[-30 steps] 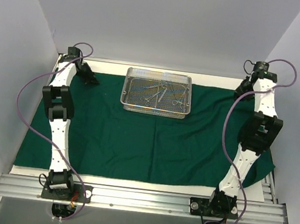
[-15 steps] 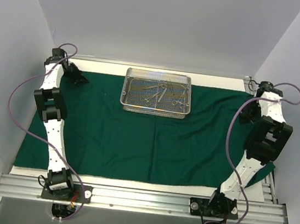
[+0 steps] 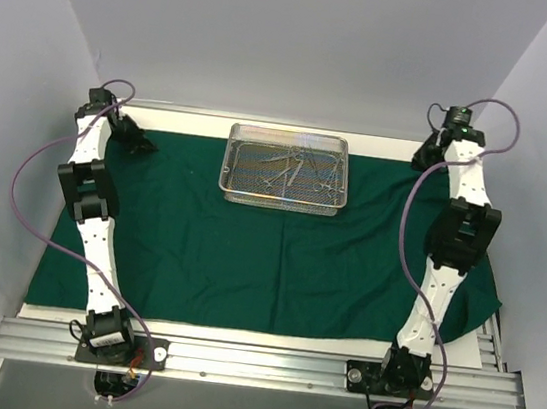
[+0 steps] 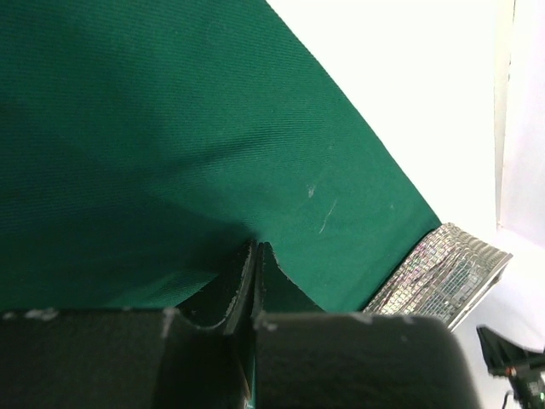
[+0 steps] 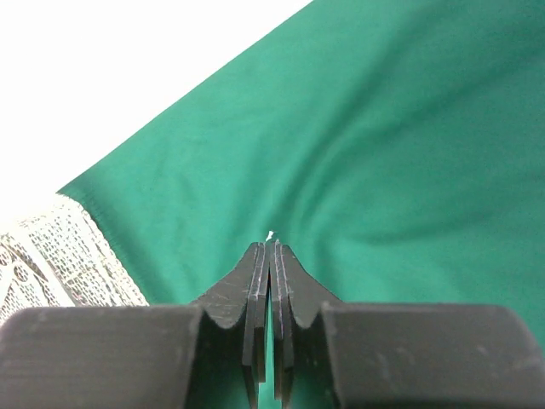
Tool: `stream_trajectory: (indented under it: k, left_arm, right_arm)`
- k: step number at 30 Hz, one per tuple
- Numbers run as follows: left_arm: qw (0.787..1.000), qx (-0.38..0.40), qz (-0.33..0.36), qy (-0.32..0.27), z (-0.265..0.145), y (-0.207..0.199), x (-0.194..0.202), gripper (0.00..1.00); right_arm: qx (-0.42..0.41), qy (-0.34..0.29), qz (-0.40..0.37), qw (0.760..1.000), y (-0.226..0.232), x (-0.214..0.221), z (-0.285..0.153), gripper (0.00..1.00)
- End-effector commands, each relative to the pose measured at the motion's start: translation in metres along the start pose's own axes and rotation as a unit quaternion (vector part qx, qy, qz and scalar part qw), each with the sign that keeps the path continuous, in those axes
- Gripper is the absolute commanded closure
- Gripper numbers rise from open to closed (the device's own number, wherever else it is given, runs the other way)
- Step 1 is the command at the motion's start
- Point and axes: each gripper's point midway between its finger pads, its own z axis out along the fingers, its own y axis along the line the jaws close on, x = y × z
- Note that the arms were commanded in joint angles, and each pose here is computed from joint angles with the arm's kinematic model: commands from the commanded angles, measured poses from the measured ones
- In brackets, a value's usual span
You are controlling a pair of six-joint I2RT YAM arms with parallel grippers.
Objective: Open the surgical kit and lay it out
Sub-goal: Smooth out the surgical kit at the center of the board.
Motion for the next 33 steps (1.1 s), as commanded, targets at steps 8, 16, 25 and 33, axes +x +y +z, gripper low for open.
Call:
stream_trajectory:
  k: [8, 16, 25, 33]
  left_arm:
    - [0.989, -0.032, 0.11, -0.089, -0.036, -0.036, -0.007, 0.93]
    - [0.981, 0.01, 0.158, -0.111, -0.073, -0.094, 0.022, 0.71]
    - [0.994, -0.019, 0.111, -0.004, -0.026, -0.062, 0.08, 0.8]
    - [0.994, -0.086, 0.051, 0.046, 0.013, -0.015, 0.089, 0.98]
  right_arm:
    - [-0.038, 0.045, 0.012, 0.998, 0.024, 0.033, 0.05, 1.0]
    - [-0.024, 0.083, 0.012, 0.996, 0.007, 0.053, 0.07, 1.0]
    - [-0.02, 0.104, 0.012, 0.994, 0.003, 0.068, 0.086, 1.0]
    - [-0.016, 0.129, 0.006, 0.991, 0.006, 0.09, 0.104, 1.0]
